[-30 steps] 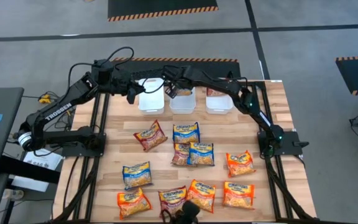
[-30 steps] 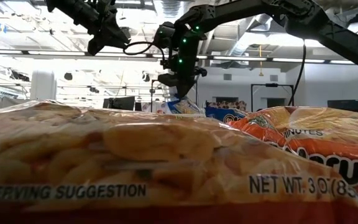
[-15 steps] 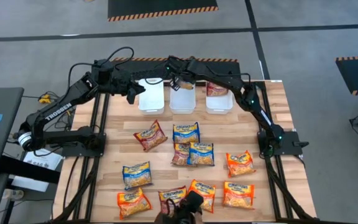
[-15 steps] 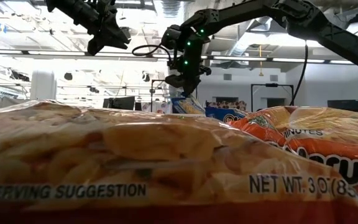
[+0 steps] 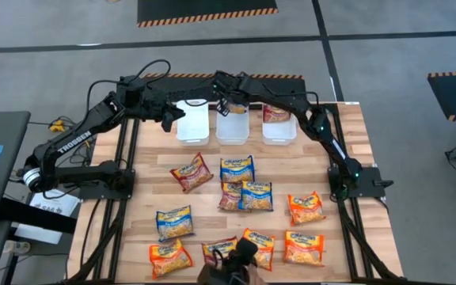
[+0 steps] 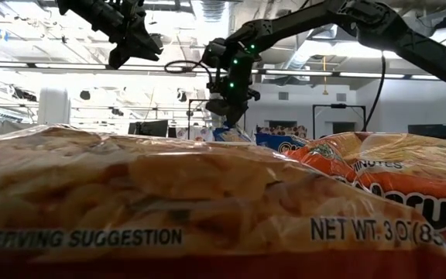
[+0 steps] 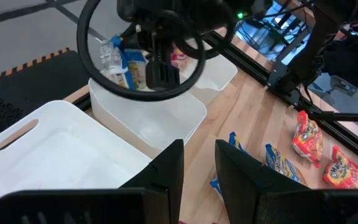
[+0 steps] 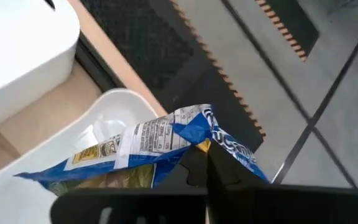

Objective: Sort Maruchan noodles
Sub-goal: Put the top left blue noodle soup pack into the middle white bin

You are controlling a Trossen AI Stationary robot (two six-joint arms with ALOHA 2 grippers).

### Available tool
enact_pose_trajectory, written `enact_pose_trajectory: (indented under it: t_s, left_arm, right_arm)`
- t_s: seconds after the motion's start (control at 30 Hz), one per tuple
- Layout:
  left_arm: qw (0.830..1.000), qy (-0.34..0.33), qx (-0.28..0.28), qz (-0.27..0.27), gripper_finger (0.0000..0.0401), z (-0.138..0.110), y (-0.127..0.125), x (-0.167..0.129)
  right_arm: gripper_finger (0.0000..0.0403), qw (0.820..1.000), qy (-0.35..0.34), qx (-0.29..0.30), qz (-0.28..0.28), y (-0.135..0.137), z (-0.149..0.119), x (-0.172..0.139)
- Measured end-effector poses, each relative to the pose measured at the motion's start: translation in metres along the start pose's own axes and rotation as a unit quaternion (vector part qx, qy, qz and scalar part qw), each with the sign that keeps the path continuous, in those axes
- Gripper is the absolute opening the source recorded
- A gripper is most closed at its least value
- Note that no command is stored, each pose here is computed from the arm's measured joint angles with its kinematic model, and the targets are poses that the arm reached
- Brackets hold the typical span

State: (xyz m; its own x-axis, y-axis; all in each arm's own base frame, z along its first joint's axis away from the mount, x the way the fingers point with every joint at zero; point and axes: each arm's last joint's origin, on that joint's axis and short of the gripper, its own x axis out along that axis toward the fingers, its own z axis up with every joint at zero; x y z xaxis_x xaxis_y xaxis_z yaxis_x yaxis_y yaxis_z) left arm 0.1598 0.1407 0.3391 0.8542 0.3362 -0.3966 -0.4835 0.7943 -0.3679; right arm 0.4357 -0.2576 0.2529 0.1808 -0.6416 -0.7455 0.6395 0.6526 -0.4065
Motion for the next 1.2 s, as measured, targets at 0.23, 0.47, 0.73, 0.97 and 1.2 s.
enact_pose_trajectory:
  t_s: [0.23, 0.47, 0.73, 0.97, 1.2]
  left_arm:
    - [1.0, 0.0, 0.0, 0.0, 0.0077, 0.0, 0.0, 0.0]
    - [1.0, 0.001, -0.002, -0.005, 0.0077, -0.0001, -0.0003, 0.0]
    - [1.0, 0.003, -0.002, -0.01, 0.0077, -0.0002, -0.0006, 0.0]
    - [1.0, 0.003, -0.002, -0.01, 0.0077, -0.0002, -0.0006, 0.0]
    - [1.0, 0.005, -0.005, -0.011, 0.0077, -0.0005, -0.0006, 0.0]
  right_arm:
    - [0.001, 1.0, 0.017, -0.001, 0.0, -0.0018, -0.0068, 0.0104]
    - [0.0034, 1.0, 0.011, 0.0, 0.008, 0.0, -0.0056, 0.0096]
    - [0.0062, 0.999, 0.01, -0.011, 0.028, 0.0012, -0.0056, 0.0095]
    - [0.0105, 0.999, 0.011, -0.012, 0.028, 0.0011, -0.0056, 0.0096]
    - [0.0149, 1.0, 0.019, -0.02, 0.004, -0.0032, -0.0049, 0.0047]
